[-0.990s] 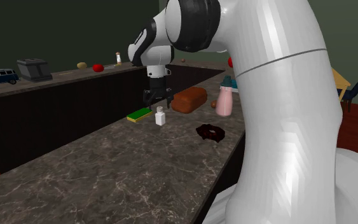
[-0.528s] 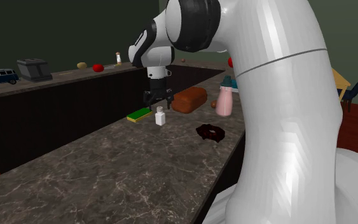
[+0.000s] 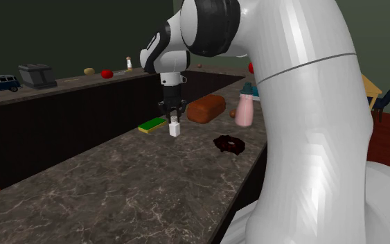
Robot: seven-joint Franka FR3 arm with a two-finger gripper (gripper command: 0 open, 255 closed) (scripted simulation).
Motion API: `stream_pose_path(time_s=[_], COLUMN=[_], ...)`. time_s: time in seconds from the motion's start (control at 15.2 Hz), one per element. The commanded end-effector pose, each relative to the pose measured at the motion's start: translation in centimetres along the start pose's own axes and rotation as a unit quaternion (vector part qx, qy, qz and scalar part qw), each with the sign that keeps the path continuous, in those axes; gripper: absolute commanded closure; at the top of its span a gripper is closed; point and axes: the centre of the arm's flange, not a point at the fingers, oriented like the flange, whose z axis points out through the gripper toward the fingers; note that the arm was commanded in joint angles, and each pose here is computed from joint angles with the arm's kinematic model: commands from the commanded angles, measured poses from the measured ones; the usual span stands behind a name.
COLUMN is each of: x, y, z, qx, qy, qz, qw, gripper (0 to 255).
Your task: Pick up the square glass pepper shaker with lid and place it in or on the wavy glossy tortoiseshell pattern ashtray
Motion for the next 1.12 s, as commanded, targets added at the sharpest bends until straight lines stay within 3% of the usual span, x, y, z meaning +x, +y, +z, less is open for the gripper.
stream_pose_path(time_s=[0.0,1.06], x=[0.0,-1.1], y=[0.0,0.0], z=[0.0,-7.3], qx=[0.000,0.000], qy=[0.000,0.000], qz=[0.000,0.000], qw=[1.0000,1.0000], gripper=[255,255])
